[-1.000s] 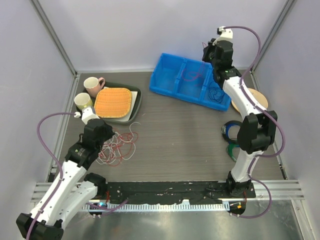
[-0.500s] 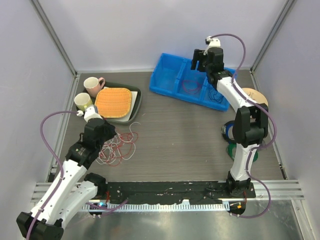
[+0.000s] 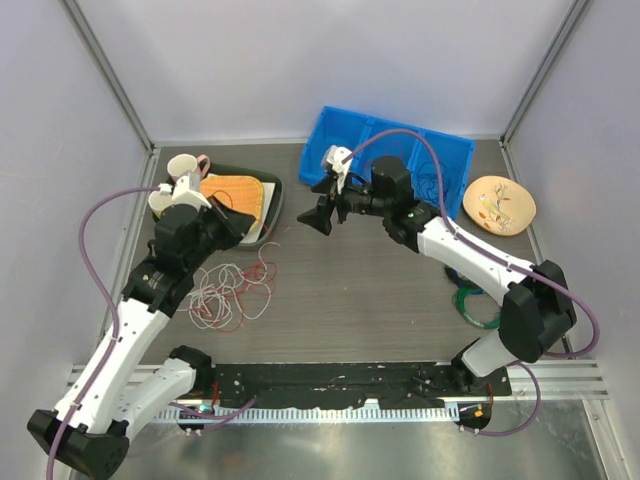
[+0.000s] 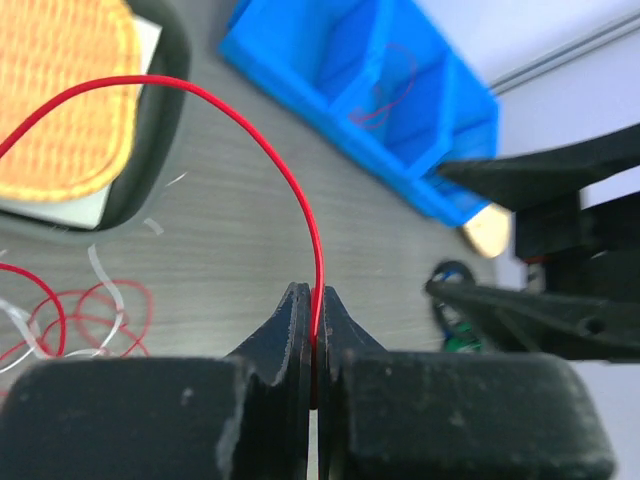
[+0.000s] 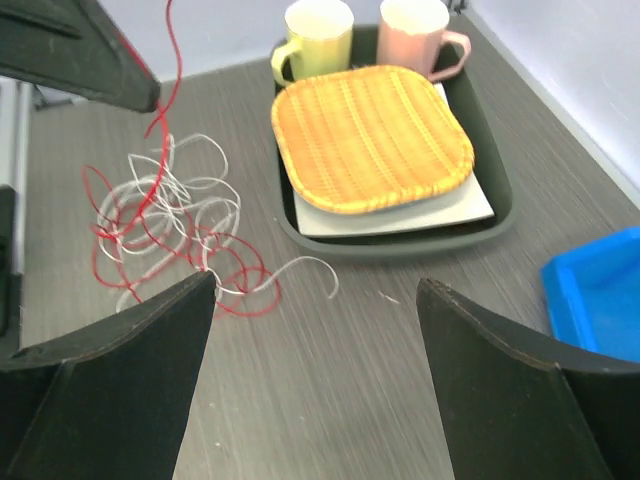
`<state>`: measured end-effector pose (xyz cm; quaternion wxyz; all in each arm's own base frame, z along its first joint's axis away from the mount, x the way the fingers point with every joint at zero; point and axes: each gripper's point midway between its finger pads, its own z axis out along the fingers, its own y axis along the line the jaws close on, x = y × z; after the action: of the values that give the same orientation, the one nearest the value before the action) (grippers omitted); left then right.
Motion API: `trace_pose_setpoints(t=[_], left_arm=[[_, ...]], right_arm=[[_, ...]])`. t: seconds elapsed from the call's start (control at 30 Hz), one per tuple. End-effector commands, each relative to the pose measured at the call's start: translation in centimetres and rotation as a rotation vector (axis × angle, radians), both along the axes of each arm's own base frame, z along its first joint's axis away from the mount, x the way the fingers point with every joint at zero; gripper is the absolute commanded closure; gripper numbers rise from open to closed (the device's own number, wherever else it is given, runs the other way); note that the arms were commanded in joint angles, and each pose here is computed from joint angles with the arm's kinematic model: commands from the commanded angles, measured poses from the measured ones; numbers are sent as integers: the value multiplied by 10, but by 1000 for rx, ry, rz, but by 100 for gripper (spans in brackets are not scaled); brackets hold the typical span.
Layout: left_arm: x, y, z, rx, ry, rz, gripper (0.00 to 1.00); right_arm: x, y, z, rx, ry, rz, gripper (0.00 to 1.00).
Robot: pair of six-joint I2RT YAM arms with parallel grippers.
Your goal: Untangle the cables
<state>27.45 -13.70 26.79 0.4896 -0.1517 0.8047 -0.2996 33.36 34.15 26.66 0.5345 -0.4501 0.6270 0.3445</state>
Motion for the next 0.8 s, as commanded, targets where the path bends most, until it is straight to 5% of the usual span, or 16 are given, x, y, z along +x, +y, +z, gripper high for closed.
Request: trace_pose_setpoints(t=[0.0, 0.47, 0.77], left_arm=[[9, -10, 75, -152, -131, 1, 99], [5, 8, 146, -195, -243, 90, 100], [-3, 4, 154, -199, -249, 50, 100]], right_arm=[[-27, 15, 82, 324, -74, 79, 13], [-94, 95, -1, 279, -56, 355, 13], [-66, 138, -77, 163, -27, 253, 13]])
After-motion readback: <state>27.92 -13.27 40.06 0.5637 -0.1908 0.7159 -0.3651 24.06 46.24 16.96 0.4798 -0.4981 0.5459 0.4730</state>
